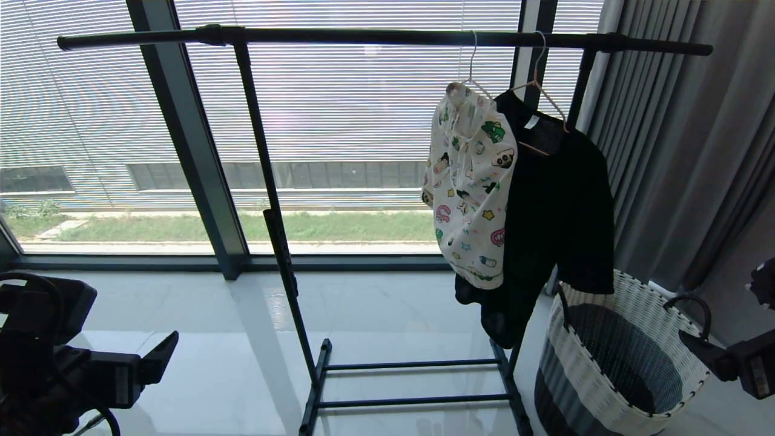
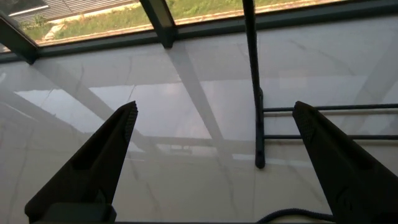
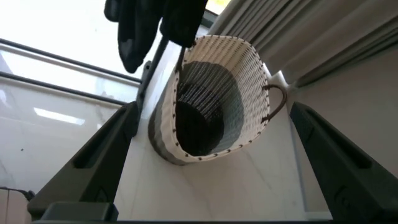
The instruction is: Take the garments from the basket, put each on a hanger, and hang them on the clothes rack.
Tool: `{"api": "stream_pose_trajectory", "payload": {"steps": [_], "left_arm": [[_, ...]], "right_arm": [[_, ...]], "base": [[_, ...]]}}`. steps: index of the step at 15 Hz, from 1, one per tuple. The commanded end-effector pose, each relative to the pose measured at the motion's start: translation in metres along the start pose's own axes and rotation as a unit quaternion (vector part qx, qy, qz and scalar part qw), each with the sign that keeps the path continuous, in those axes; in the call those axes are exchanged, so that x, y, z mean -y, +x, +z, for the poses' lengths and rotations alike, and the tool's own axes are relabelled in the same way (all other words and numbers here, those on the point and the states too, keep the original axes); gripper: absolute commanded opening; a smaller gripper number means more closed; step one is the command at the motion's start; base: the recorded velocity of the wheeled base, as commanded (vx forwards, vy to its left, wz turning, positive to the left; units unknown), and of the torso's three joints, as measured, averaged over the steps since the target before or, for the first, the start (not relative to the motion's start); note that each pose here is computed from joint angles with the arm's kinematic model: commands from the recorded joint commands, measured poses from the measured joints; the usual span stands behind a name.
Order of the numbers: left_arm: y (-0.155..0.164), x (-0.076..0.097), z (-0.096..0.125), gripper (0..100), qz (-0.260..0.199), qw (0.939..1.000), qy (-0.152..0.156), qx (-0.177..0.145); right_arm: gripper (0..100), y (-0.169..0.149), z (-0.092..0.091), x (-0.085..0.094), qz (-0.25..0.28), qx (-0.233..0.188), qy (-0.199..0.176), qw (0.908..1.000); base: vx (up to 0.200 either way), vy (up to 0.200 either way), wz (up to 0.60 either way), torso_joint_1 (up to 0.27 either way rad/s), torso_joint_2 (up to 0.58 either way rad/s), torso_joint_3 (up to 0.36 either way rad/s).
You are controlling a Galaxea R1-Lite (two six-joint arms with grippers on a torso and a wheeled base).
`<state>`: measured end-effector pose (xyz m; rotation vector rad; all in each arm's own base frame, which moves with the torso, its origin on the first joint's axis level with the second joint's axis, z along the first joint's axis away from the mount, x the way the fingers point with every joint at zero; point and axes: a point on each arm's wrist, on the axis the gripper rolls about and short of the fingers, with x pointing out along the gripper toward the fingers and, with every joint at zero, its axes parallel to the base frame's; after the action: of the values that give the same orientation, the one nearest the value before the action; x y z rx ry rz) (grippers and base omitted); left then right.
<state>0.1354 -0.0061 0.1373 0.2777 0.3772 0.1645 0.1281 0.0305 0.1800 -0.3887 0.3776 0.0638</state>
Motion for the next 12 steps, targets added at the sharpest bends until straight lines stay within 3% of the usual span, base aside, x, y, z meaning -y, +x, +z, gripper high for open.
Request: {"api": "stream_pose_trajectory", "payload": {"steps": [1, 3, 6, 7, 8, 9, 10, 11, 12], "left_arm": [[-0.017, -0.003, -0.014, 100, 0.008, 0.9999, -0.009, 0.010], [-0.039, -0.007, -0.038, 100, 0.024, 0.9993, -0.016, 0.025], [-0.066, -0.015, -0.056, 100, 0.073, 0.9956, -0.044, 0.038], [-0.076, -0.017, -0.059, 100, 0.082, 0.9928, -0.059, 0.065], [-0.087, -0.018, -0.062, 100, 0.089, 0.9887, -0.068, 0.100], [-0.100, -0.020, -0.067, 100, 0.098, 0.9819, -0.076, 0.143], [-0.101, -0.020, -0.068, 100, 0.099, 0.9813, -0.077, 0.146], [-0.119, -0.019, -0.085, 100, 0.117, 0.9729, -0.053, 0.192], [-0.129, -0.016, -0.106, 100, 0.130, 0.9683, -0.017, 0.213]], "right_arm": [[100, -0.013, -0.019, 0.007, -0.035, -0.006, 0.016, 0.9992], [100, -0.028, -0.045, 0.011, -0.081, -0.019, 0.036, 0.9959], [100, -0.058, -0.097, 0.004, -0.175, -0.021, 0.075, 0.9815], [100, -0.069, -0.116, -0.005, -0.192, 0.003, 0.080, 0.9781], [100, -0.083, -0.125, -0.011, -0.205, 0.060, 0.084, 0.9733], [100, -0.093, -0.139, -0.019, -0.209, 0.086, 0.085, 0.9704], [100, -0.094, -0.141, -0.019, -0.208, 0.086, 0.085, 0.9706], [100, -0.099, -0.145, -0.022, -0.208, 0.100, 0.094, 0.9684], [100, -0.098, -0.146, -0.022, -0.216, 0.102, 0.099, 0.9660]], "base": [[0.000, 0.000, 0.00, -0.124, 0.35, 0.217], [0.000, 0.000, 0.00, -0.056, 0.16, 0.110], [0.000, 0.000, 0.00, -0.009, 0.02, 0.015], [0.000, 0.000, 0.00, 0.000, 0.00, 0.000], [0.000, 0.000, 0.00, 0.000, 0.00, 0.000], [0.000, 0.000, 0.00, 0.000, 0.00, 0.000], [0.000, 0.000, 0.00, 0.000, 0.00, 0.000], [0.000, 0.000, 0.00, 0.000, 0.00, 0.000], [0.000, 0.000, 0.00, 0.000, 0.00, 0.000]]}}
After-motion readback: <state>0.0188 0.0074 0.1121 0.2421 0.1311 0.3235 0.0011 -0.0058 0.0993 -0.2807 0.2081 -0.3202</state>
